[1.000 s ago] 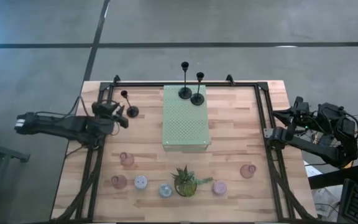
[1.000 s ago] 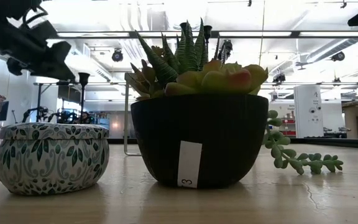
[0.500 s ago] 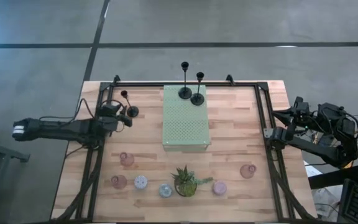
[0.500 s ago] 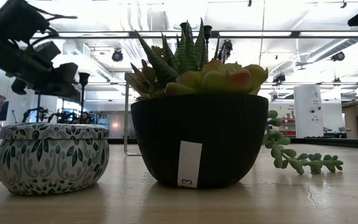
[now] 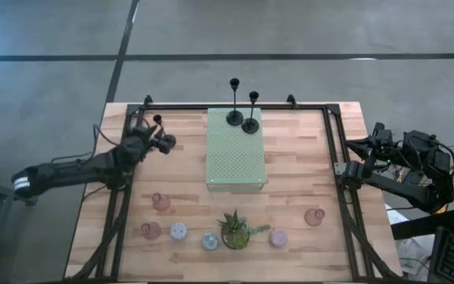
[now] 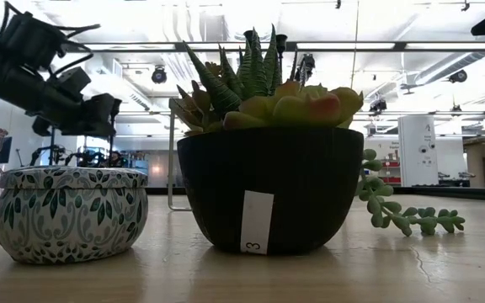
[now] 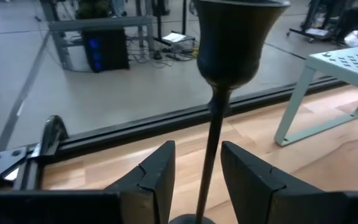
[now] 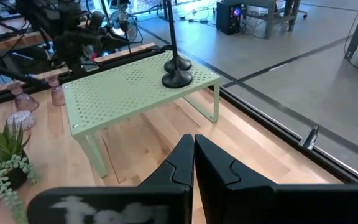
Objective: Pick & Place candle stick holders
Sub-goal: Put the black candle holder on the shelf
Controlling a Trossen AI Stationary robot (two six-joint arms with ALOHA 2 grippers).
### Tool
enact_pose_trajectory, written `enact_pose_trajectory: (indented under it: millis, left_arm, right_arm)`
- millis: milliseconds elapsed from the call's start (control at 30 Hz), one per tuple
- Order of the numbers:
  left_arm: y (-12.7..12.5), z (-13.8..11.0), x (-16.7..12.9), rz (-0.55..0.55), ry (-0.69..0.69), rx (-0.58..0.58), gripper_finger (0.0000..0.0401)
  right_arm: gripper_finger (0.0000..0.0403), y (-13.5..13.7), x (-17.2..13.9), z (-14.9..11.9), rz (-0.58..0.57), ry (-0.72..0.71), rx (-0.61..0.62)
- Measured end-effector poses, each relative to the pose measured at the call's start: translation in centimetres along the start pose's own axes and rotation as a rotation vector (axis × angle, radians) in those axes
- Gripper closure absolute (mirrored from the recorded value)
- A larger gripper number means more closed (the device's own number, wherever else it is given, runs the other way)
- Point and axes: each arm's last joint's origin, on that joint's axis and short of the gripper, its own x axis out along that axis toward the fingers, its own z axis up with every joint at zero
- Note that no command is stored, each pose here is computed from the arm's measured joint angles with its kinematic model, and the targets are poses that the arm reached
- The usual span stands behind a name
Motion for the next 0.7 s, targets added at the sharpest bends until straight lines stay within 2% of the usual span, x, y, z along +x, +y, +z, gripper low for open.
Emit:
enact_pose_trajectory:
  millis: [267, 400, 533, 700]
  left_arm:
    - [1.0, 0.4, 0.9, -0.037, 0.013, -0.034, 0.0281]
    - [1.0, 0.6, 1.2, -0.074, 0.007, -0.006, 0.032]
    - [0.7, 0.6, 1.5, -0.121, 0.01, 0.023, 0.0381]
    - [0.1, 1.2, 1.8, -0.233, 0.007, -0.003, 0.0384]
  right_arm:
    - [0.0394, 0.0, 0.0, 0.0, 0.0, 0.0, 0.0]
    - [0.0394, 0.0, 0.0, 0.0, 0.0, 0.0, 0.0]
    - [0.0394, 0.0, 0.0, 0.0, 0.0, 0.0, 0.0]
    - [0.0394, 0.0, 0.0, 0.0, 0.0, 0.0, 0.0]
